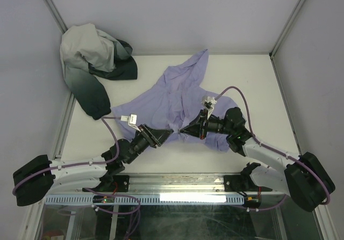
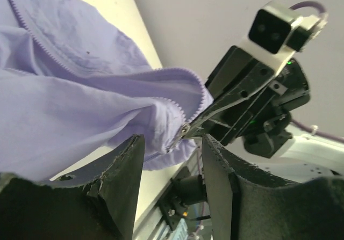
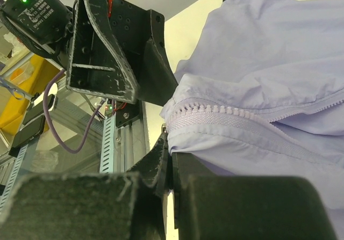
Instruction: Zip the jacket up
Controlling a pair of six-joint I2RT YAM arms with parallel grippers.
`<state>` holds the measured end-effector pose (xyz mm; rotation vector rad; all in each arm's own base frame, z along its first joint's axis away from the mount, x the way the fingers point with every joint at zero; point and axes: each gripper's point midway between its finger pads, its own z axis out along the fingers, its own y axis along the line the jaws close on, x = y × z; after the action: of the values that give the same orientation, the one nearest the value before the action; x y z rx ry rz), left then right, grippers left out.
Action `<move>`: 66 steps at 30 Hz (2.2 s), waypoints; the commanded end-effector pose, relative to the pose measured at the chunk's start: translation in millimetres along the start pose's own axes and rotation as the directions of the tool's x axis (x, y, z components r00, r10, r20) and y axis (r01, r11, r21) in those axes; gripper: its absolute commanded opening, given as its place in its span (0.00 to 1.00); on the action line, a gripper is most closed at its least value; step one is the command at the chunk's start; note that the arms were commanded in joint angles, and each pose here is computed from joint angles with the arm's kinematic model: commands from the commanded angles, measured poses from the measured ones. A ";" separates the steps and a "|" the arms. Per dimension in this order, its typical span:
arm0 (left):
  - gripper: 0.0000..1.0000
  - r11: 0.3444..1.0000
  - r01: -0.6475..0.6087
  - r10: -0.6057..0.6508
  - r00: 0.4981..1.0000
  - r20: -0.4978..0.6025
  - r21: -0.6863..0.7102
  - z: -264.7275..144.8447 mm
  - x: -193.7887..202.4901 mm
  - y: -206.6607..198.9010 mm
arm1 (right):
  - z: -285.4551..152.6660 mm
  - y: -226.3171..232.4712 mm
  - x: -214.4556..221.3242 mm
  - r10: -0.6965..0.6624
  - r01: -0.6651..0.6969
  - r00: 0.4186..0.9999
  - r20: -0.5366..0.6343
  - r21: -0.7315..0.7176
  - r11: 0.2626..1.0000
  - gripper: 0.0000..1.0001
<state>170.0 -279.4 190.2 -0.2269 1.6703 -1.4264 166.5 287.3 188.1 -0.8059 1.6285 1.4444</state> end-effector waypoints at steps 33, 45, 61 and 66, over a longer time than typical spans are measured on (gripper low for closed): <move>0.00 0.980 0.125 -0.125 0.992 -0.005 0.154 13.3 -1.0 -36.5 | 2.7 16.7 -22.2 -0.034 0.040 0.997 0.072 -0.081 0.996 0.00; 0.00 0.970 -0.235 0.242 0.930 -0.276 0.060 15.4 40.5 -16.9 | 8.9 6.7 -46.1 0.002 0.000 0.999 0.054 -0.037 0.999 0.00; 0.00 0.944 -0.326 0.290 0.895 -0.339 -0.053 13.3 44.1 14.4 | 1.1 -20.9 -45.4 0.067 -0.067 0.997 0.034 0.008 0.998 0.00; 0.20 0.982 -0.185 0.174 0.968 -0.182 -0.042 14.1 16.3 -2.9 | 0.1 -15.8 -37.3 0.082 -0.081 0.996 0.043 -0.012 0.997 0.00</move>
<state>166.1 -311.0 172.1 0.1550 1.8889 -1.2134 185.3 281.2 180.0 -0.7135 1.8017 1.5498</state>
